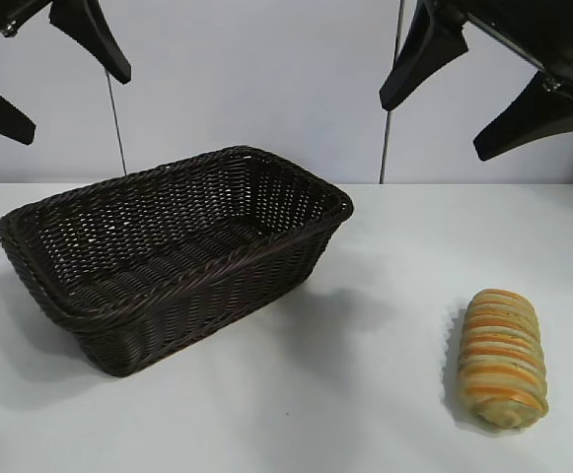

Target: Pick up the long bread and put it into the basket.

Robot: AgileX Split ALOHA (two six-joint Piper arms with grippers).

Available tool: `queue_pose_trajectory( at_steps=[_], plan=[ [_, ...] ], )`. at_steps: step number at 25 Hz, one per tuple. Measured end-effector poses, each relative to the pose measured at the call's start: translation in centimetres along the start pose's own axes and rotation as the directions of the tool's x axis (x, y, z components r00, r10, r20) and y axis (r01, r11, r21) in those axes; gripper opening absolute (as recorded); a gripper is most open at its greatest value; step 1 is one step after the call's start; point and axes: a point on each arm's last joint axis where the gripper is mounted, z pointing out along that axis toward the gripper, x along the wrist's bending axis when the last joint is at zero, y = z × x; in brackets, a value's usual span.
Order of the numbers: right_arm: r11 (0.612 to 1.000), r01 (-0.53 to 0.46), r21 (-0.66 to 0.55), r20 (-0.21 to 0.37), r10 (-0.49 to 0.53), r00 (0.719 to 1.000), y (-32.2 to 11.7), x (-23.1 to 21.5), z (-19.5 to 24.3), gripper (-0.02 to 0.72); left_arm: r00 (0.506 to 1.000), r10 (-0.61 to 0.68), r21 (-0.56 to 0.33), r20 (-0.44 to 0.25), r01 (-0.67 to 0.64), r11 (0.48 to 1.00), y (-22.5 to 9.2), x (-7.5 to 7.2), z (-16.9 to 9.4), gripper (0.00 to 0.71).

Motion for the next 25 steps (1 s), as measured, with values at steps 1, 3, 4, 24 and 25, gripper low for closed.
queue_pose_trajectory(
  at_steps=[1,3,4,24,25],
  plan=[
    [1.0,0.0,0.001,0.0,0.0,1.0,-0.01,0.0,0.0,0.684,1.0,0.0,0.0,0.0,0.0,1.0,0.0,0.0,0.0,0.687],
    [1.0,0.0,0.004,-0.001,0.0,1.0,-0.04,0.01,0.0,0.684,1.0,0.0,0.0,0.0,0.0,1.0,0.0,0.0,0.0,0.687],
    [1.0,0.0,0.006,-0.001,0.0,1.0,-0.06,0.01,0.0,0.684,1.0,0.0,0.0,0.0,0.0,1.0,0.0,0.0,0.0,0.687],
    [1.0,0.0,0.017,-0.004,0.0,1.0,-0.15,0.04,0.0,0.684,1.0,-0.001,-0.061,-0.003,0.001,0.998,0.55,0.03,-0.02,0.687],
    [1.0,0.0,0.017,-0.004,0.0,1.0,-0.15,0.04,0.0,0.684,1.0,-0.002,-0.068,-0.004,0.002,0.998,0.63,0.07,-0.03,0.687]
  ],
)
